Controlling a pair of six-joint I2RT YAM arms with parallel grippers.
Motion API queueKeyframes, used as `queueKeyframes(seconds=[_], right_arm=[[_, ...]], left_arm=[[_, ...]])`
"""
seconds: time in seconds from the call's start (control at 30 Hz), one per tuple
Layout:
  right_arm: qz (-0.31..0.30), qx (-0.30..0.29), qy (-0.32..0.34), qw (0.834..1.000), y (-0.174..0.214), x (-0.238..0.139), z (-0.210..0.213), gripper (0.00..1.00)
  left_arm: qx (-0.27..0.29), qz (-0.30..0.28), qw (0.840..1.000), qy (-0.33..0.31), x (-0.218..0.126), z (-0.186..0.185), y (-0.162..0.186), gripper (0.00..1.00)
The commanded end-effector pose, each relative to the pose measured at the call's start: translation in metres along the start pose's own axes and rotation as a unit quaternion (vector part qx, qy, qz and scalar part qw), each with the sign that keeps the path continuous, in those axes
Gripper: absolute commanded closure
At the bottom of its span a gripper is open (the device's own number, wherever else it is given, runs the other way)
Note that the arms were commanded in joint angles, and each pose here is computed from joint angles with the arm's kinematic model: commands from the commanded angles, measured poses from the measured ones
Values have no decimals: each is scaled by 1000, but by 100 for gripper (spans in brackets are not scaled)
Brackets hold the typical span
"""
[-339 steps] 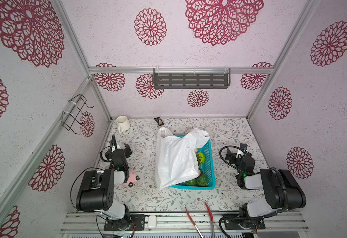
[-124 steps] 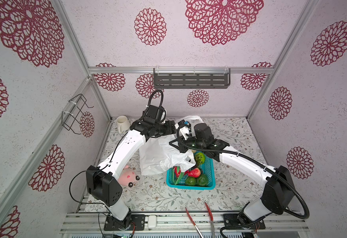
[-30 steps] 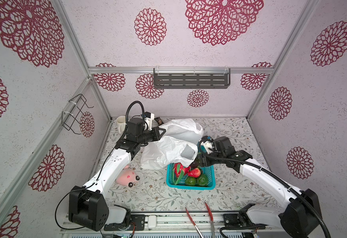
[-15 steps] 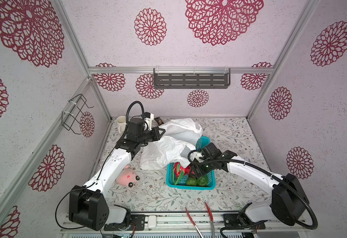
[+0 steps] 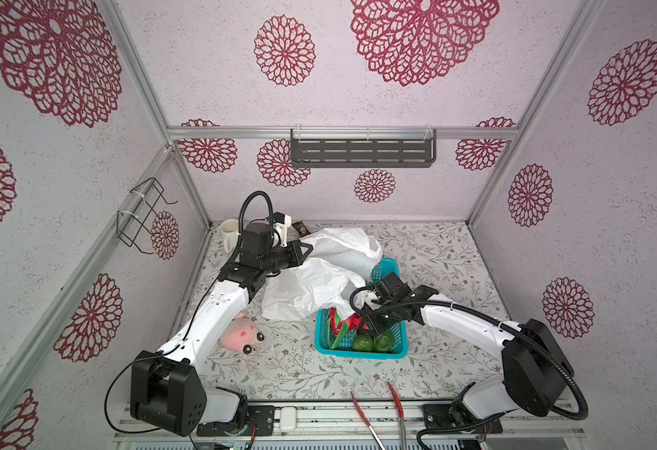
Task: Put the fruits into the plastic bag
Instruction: 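Lower the right gripper into the basket and grasp the red strawberry, then lift the strawberry and drop it into the bag held by the left gripper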
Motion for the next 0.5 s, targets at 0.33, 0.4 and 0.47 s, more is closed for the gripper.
queueKeyframes(seconds=[0.33,0.4,0.47], right_arm=[[-201,40,-15,979,-34,-123,-28,71],[-220,44,-31,974,-40,-132,-29,71],[-234,42,-50,970,-49,-134,-26,71]], left_arm=[[12,-16,1000,8,-5,-5,-12,100],[11,-15,1000,13,-6,-5,-12,100],[12,-16,1000,17,-7,-7,-11,100]])
Point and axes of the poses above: each gripper's point midway between its finger pads, its own x axis out along the fingers, its own z axis along the line the jaws close on, y = z × x, the point moved 8 cm from there along -x, back along the fingers, and after that the axes turned 15 degrees about x, right-handed, at the moved point
